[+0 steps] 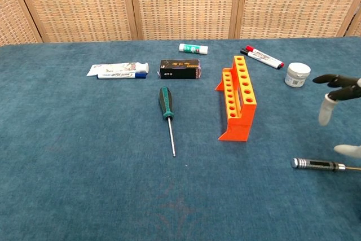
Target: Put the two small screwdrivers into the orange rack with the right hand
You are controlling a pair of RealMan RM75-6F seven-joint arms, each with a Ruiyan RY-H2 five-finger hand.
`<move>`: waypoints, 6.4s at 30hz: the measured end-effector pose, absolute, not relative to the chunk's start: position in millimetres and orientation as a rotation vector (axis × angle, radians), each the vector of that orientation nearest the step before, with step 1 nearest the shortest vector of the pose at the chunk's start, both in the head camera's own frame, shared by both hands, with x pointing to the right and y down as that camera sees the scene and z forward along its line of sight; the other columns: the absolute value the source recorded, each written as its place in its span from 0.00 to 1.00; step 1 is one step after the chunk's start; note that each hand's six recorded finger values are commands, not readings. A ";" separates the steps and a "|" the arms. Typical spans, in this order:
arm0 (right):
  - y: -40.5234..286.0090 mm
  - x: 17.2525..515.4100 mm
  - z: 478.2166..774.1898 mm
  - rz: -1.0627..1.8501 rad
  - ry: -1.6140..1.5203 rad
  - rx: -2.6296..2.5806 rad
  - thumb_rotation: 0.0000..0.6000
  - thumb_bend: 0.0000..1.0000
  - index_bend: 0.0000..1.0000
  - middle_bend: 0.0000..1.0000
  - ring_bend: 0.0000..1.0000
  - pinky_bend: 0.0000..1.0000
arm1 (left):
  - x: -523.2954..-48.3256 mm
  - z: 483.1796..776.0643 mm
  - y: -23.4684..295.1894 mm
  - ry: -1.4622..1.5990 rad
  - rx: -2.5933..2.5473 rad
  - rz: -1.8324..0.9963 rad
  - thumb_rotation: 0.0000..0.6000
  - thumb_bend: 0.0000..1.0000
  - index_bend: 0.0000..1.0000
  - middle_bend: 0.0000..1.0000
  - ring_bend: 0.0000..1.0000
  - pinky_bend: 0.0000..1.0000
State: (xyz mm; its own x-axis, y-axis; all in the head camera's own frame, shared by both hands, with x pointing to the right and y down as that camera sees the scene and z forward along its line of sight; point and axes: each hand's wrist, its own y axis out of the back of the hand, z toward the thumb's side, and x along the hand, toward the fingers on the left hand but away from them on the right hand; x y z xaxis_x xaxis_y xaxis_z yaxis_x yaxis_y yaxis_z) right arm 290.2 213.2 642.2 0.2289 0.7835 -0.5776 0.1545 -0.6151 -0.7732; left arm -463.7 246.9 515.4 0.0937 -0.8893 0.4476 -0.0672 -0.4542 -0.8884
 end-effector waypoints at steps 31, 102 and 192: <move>225.3 266.7 702.8 1.552 -0.688 -1.900 1.00 0.30 0.45 0.00 0.00 0.00 | -462.2 521.7 246.2 0.939 -1.664 -1.460 1.00 0.00 0.00 0.00 0.00 0.00; 166.1 266.3 607.7 1.160 -1.279 -2.218 1.00 0.38 0.61 0.00 0.00 0.05 | -463.8 517.0 245.6 0.962 -1.670 -1.450 1.00 0.00 0.00 0.00 0.00 0.00; 109.1 197.3 614.2 0.741 -1.533 -2.716 1.00 0.38 0.62 0.02 0.00 0.05 | -470.3 519.1 240.7 0.982 -1.682 -1.473 1.00 0.00 0.00 0.00 0.00 0.00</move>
